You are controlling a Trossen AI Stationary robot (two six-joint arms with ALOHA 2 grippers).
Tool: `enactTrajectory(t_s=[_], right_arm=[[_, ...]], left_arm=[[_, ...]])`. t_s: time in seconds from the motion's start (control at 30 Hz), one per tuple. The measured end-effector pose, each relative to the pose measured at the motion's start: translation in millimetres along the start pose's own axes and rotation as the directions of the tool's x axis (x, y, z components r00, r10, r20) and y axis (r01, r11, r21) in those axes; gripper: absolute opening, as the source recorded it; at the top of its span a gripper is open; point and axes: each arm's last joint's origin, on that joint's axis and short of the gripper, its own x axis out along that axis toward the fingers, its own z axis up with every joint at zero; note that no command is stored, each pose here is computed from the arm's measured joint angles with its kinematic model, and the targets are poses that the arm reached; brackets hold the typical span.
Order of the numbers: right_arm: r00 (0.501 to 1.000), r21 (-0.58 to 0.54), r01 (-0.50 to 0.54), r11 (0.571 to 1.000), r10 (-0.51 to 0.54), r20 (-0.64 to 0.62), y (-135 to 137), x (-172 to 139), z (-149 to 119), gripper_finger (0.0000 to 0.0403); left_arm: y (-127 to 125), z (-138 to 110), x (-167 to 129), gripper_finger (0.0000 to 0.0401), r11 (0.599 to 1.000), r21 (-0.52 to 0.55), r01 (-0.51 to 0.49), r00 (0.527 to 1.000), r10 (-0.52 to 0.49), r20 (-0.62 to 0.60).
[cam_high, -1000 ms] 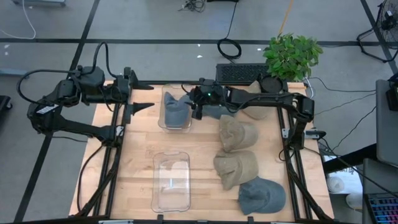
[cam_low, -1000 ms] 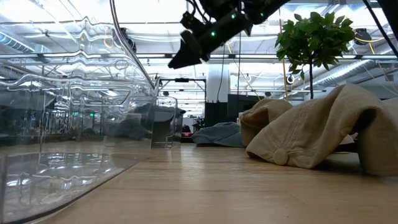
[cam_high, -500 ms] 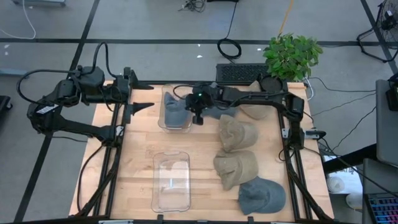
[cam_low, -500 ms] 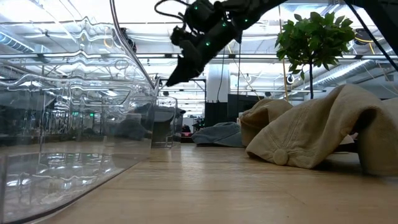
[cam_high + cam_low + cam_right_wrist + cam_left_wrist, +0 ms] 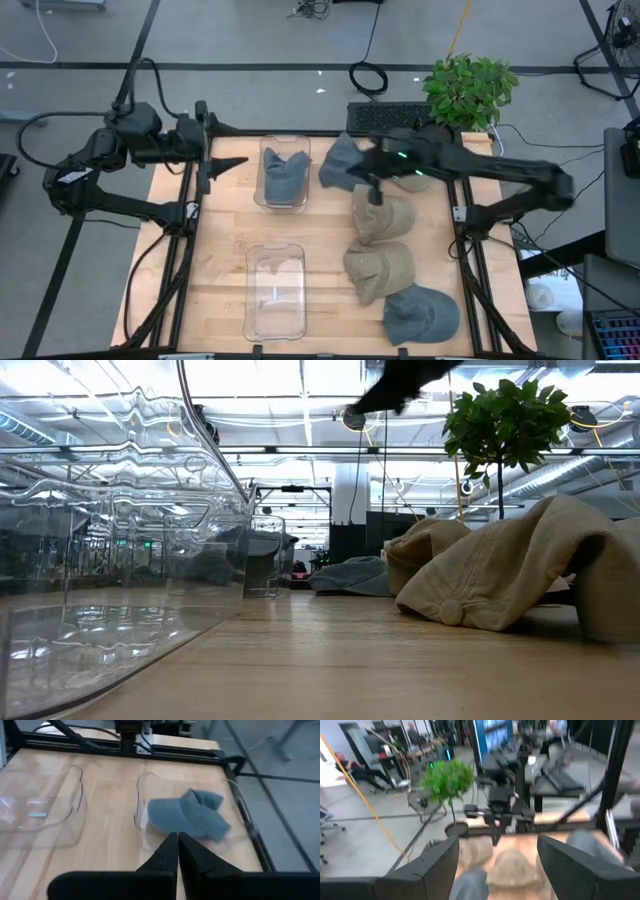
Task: Stack caps by color
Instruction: Put the top right blue cap into the top transparent bin
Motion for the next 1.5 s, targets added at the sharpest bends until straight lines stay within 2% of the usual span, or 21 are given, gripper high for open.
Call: enactTrajectory(t_s=[0.1, 0.2, 0.3, 0.4, 0.53, 0.63, 0.8, 0.97, 1.17, 1.27, 1.37, 1.43, 1.5], right_arm=[[0.993, 0.045, 0.06, 0.997, -0.065, 0.1, 8, -35, -18, 0.0], [0.975, 0.065, 0.072, 0.995, -0.084, 0.208, 15, -63, -39, 0.0], [0.952, 0.081, 0.075, 0.994, -0.095, 0.29, 20, -77, -63, 0.0], [0.932, 0.082, 0.081, 0.993, -0.105, 0.347, 24, -87, -81, 0.0], [0.917, 0.084, 0.09, 0.992, -0.116, 0.381, 28, -93, -100, 0.0], [0.886, 0.105, 0.135, 0.985, -0.168, 0.432, 28, -96, -106, 0.0], [0.845, 0.122, 0.16, 0.979, -0.2, 0.496, 28, -96, -111, 0.0], [0.845, 0.122, 0.16, 0.98, -0.2, 0.495, 29, -91, -117, 0.0], [0.877, 0.116, 0.157, 0.981, -0.193, 0.441, 31, -80, -136, 0.0], [0.896, 0.113, 0.154, 0.982, -0.187, 0.402, 33, -72, -150, 0.0], [0.922, 0.108, 0.151, 0.983, -0.179, 0.345, 36, -62, -170, 0.0], [0.939, 0.104, 0.147, 0.984, -0.172, 0.297, 38, -55, -187, 0.0], [0.955, 0.098, 0.144, 0.985, -0.164, 0.246, 41, -49, -205, 0.0]], left_arm=[[1, 5, 0, 0.0273, 1.0, -0.025, -0.007, 0.999, 0.008, 0.052], [1, 10, 0, 0.0274, 0.996, -0.084, -0.007, 0.995, 0.015, 0.099], [2, 10, 0, 0.0274, 0.988, -0.156, -0.008, 0.994, 0.025, 0.106], [2, 6, 6, 0.0274, 0.984, -0.179, -0.02, 0.998, 0.032, 0.061], [1, 4, 15, 0.0274, 0.982, -0.185, -0.025, 0.999, 0.033, 0.038], [2, 6, 22, 0.0274, 0.979, -0.201, -0.034, 0.998, 0.044, 0.049], [5, 4, 32, 0.0274, 0.972, -0.179, -0.15, 0.987, 0.156, 0.022], [4, -1, 48, 0.0273, 0.976, -0.155, -0.155, 0.988, 0.154, -0.021], [2, -19, 74, 0.0274, 0.983, -0.107, -0.151, 0.977, 0.132, -0.168], [-1, -38, 82, 0.0273, 0.986, -0.079, -0.147, 0.933, 0.112, -0.342], [0, -58, 89, 0.0269, 0.974, -0.04, -0.221, 0.838, 0.169, -0.519], [0, -65, 95, 0.0254, 0.965, -0.016, -0.261, 0.794, 0.205, -0.573], [1, -68, 99, 0.0232, 0.967, -0.002, -0.255, 0.785, 0.206, -0.585]])
